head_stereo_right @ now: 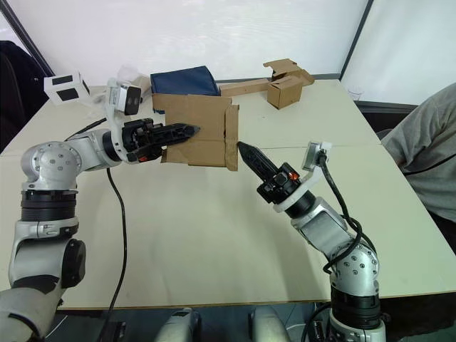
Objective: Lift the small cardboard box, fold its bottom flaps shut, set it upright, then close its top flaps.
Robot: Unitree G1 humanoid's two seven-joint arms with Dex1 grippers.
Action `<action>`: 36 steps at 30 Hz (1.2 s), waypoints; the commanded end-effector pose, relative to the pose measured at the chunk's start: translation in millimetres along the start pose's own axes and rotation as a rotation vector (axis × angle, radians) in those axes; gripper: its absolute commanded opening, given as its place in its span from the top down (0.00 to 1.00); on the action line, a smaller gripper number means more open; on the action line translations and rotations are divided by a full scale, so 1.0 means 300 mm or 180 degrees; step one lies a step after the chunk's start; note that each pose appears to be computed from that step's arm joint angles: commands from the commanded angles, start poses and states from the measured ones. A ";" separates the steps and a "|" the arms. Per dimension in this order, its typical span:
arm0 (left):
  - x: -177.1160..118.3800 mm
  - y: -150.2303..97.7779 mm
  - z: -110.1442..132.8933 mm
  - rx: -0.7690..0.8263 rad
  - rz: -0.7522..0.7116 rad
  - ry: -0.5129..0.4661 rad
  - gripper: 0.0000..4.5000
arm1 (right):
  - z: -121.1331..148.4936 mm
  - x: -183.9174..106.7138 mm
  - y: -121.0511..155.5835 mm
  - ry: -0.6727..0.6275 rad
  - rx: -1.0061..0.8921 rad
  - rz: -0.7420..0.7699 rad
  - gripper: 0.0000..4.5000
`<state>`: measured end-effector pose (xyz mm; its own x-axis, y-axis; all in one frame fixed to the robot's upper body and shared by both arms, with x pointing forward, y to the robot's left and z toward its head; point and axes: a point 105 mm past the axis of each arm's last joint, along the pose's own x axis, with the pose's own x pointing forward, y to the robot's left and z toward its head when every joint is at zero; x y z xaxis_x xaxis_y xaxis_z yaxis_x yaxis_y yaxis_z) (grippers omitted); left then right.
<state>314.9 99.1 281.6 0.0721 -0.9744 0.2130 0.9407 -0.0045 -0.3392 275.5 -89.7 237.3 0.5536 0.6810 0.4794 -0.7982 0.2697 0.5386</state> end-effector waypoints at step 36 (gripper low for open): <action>0.006 -0.031 0.017 0.0113 -0.0101 -0.0030 1.00 | 0.048 0.001 0.005 -0.0076 -0.0332 -0.0054 0.64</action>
<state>314.6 98.7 279.0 0.0747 -0.9747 0.2109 0.9390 -0.0025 -0.3440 280.2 -96.3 235.5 0.5884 0.6726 0.4488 -0.7852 0.3429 0.5157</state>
